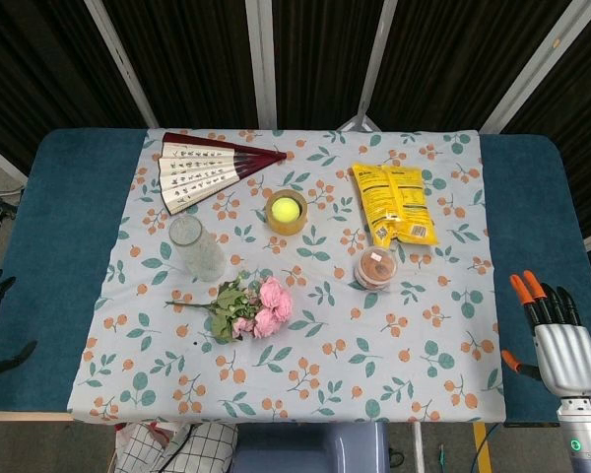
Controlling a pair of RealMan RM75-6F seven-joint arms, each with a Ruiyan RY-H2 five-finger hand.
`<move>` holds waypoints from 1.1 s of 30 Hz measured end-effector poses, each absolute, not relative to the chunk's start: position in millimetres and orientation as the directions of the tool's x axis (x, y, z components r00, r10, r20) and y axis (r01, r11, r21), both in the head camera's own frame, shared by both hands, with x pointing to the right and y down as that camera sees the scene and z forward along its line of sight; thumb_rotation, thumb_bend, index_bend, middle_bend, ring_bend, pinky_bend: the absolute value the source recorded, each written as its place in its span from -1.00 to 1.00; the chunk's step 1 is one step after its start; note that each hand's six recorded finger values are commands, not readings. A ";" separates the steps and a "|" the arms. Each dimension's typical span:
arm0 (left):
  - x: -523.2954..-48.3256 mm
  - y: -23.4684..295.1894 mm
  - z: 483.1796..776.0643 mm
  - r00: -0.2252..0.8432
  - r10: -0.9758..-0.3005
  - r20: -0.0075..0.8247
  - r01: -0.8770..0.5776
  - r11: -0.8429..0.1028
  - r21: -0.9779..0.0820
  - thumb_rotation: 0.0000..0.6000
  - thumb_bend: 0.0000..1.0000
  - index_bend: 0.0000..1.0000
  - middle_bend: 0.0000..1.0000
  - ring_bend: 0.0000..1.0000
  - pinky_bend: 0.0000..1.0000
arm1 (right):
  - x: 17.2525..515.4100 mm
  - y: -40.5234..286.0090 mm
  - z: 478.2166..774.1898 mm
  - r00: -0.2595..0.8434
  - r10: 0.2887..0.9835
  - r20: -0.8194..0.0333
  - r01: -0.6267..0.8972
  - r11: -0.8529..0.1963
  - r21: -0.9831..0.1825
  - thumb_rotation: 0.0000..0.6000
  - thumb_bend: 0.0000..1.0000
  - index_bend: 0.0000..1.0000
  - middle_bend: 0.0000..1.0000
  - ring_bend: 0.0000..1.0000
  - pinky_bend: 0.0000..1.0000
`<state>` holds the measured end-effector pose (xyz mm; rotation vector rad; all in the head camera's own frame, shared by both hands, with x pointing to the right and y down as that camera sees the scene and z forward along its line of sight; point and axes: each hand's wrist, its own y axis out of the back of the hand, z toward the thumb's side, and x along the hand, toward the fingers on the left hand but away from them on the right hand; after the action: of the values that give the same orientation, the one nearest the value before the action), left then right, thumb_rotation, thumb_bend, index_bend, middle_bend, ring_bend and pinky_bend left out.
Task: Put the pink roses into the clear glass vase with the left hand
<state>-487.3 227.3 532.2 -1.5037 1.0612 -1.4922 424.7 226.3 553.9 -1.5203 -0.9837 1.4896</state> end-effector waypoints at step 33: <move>-428.9 225.1 585.5 0.177 -0.812 0.556 -0.020 -0.568 -0.823 1.00 -0.62 -0.94 -0.96 -1.00 -0.83 | 438.8 226.1 555.8 -0.097 0.904 -0.416 0.019 -0.416 -0.909 1.00 -0.63 -0.90 -1.00 -0.89 -0.91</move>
<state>-428.9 225.1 585.5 -1.7670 0.7894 -1.4612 438.8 226.1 555.8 -1.4690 -1.0465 1.6005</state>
